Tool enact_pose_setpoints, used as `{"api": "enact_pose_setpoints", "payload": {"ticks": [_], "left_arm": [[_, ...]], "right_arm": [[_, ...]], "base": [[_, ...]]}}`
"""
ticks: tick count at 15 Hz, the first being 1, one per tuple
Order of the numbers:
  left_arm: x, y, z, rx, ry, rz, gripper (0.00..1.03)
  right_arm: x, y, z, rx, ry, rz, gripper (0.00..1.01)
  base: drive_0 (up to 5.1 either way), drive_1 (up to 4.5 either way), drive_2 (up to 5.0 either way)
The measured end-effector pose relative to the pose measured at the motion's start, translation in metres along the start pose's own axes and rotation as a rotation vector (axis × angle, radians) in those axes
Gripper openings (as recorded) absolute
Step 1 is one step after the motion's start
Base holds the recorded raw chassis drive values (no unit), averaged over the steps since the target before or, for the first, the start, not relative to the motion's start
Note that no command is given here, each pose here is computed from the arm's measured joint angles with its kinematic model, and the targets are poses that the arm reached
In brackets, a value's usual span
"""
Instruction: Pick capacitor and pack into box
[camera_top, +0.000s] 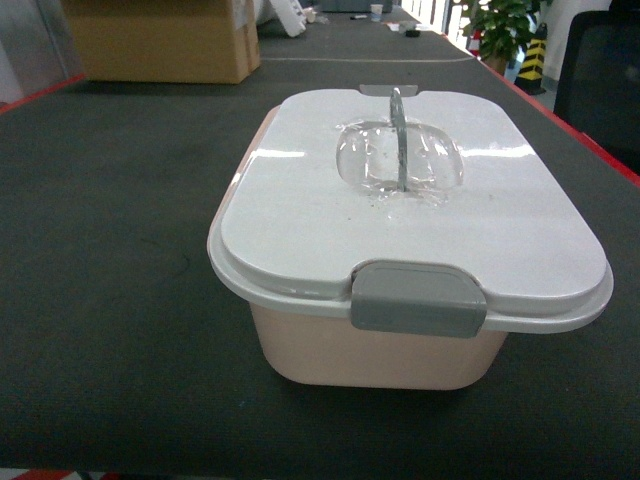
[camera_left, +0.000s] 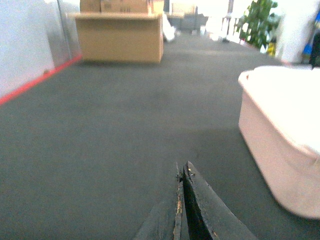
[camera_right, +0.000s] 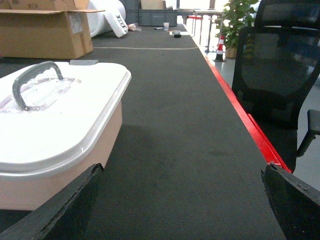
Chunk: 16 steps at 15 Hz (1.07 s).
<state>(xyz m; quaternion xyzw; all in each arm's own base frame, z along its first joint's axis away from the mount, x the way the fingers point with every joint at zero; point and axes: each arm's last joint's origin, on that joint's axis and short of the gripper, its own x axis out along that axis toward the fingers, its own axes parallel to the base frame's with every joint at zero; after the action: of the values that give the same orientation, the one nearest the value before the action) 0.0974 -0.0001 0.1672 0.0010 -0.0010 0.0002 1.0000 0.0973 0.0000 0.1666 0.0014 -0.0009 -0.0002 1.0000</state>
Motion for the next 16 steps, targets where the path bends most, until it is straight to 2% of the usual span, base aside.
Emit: {"api": "enact_pose_setpoints", "payload": {"ticks": [2, 3, 5, 6, 7, 12, 13, 16], "left_arm": [[0.0000, 0.0000, -0.0005, 0.000, 0.005, -0.001, 0.02], [0.0000, 0.0001, 0.0002, -0.001, -0.002, 0.000, 0.07], [0.0000, 0.0001, 0.0000, -0.001, 0.000, 0.000, 0.32], [0.0000, 0.0001, 0.0000, -0.001, 0.000, 0.000, 0.50], [0.0000, 0.0001, 0.0000, -0.001, 0.000, 0.000, 0.59], [0.0000, 0.0001, 0.0000, -0.001, 0.000, 0.000, 0.80], [0.0000, 0.0001, 0.0000, -0.002, 0.000, 0.000, 0.98], [0.0000, 0.0000, 0.0000, -0.001, 0.000, 0.000, 0.98]], "right_arm": [[0.0000, 0.0000, 0.0000, 0.000, 0.000, 0.000, 0.98], [0.0000, 0.0000, 0.0000, 0.000, 0.000, 0.000, 0.98], [0.0000, 0.0000, 0.0000, 0.000, 0.000, 0.000, 0.98], [0.0000, 0.0000, 0.0000, 0.000, 0.000, 0.000, 0.98], [0.0000, 0.0000, 0.0000, 0.000, 0.000, 0.000, 0.98], [0.0000, 0.0000, 0.0000, 0.000, 0.000, 0.000, 0.98], [0.0000, 0.0000, 0.0000, 0.000, 0.000, 0.000, 0.98], [0.0000, 0.0000, 0.0000, 0.000, 0.000, 0.000, 0.98]], "base": [[0.0, 0.00, 0.0], [0.0, 0.00, 0.0], [0.0, 0.00, 0.0], [0.0, 0.00, 0.0], [0.0, 0.00, 0.0], [0.0, 0.00, 0.0], [0.0, 0.00, 0.0], [0.0, 0.00, 0.0]]}}
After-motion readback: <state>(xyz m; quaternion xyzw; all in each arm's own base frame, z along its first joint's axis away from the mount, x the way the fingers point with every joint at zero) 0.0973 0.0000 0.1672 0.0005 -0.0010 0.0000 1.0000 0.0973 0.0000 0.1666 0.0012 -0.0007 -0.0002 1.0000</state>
